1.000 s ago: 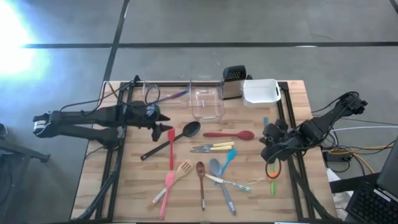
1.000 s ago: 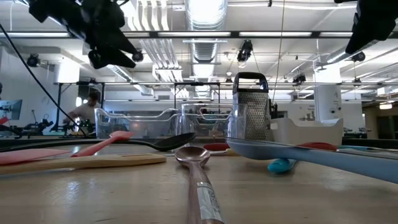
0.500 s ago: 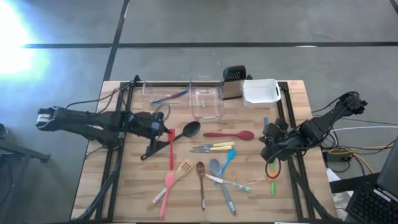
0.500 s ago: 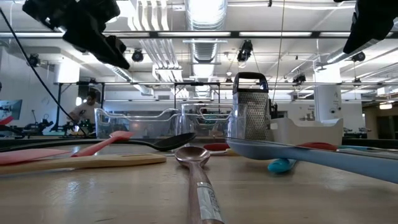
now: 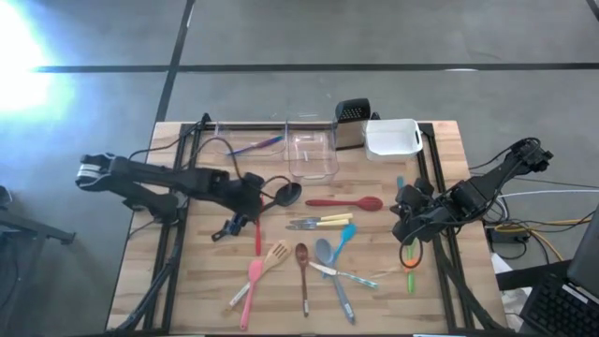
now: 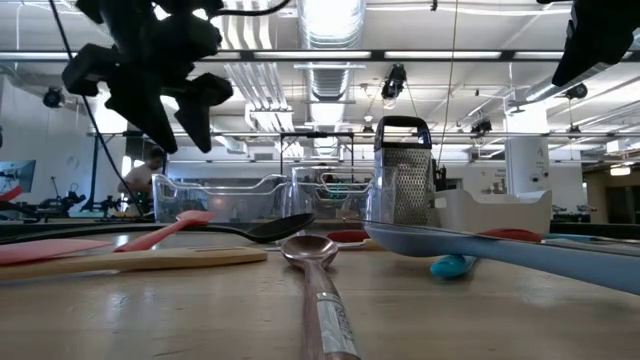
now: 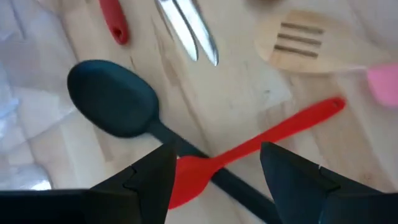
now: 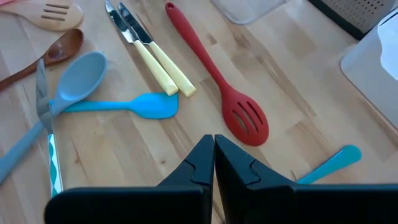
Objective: Pick & Place Kitchen Items
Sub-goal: Put the red spatula into the white bin
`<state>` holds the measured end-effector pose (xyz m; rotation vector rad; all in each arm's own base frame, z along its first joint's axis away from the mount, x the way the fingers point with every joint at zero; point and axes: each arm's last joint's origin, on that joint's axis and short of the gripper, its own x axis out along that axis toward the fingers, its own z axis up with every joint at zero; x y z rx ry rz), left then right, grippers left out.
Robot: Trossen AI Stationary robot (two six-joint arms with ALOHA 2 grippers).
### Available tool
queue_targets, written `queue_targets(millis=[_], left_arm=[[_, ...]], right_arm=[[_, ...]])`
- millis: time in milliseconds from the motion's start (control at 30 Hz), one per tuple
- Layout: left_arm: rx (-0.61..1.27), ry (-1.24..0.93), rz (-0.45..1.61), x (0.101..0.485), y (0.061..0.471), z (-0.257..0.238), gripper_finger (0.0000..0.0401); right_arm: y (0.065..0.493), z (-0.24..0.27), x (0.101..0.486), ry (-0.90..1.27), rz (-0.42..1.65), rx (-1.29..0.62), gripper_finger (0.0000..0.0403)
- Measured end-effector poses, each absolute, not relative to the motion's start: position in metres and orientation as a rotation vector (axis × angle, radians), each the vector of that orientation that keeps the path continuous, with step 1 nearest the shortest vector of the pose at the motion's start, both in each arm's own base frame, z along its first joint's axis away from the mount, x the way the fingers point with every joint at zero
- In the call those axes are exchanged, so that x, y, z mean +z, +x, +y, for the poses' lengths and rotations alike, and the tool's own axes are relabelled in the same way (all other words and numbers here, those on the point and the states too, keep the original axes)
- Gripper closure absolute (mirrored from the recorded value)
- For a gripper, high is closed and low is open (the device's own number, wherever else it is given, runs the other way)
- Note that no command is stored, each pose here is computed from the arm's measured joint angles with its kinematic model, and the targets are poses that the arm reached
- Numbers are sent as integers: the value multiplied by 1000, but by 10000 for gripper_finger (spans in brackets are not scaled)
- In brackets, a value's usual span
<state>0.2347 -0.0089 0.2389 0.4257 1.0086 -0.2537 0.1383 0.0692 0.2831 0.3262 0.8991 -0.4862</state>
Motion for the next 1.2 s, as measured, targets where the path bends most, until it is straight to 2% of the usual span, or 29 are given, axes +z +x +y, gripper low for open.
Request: queue_targets(millis=[233, 467, 1200], left_arm=[[-377, 551, 1081, 231, 257, -22, 165], [-424, 665, 1190, 214, 267, -32, 165], [-533, 724, 1337, 171, 282, -37, 165]], right_arm=[[138, 68, 283, 314, 885, -501, 394], [136, 67, 284, 303, 891, -508, 394], [131, 63, 288, 284, 841, -514, 394]])
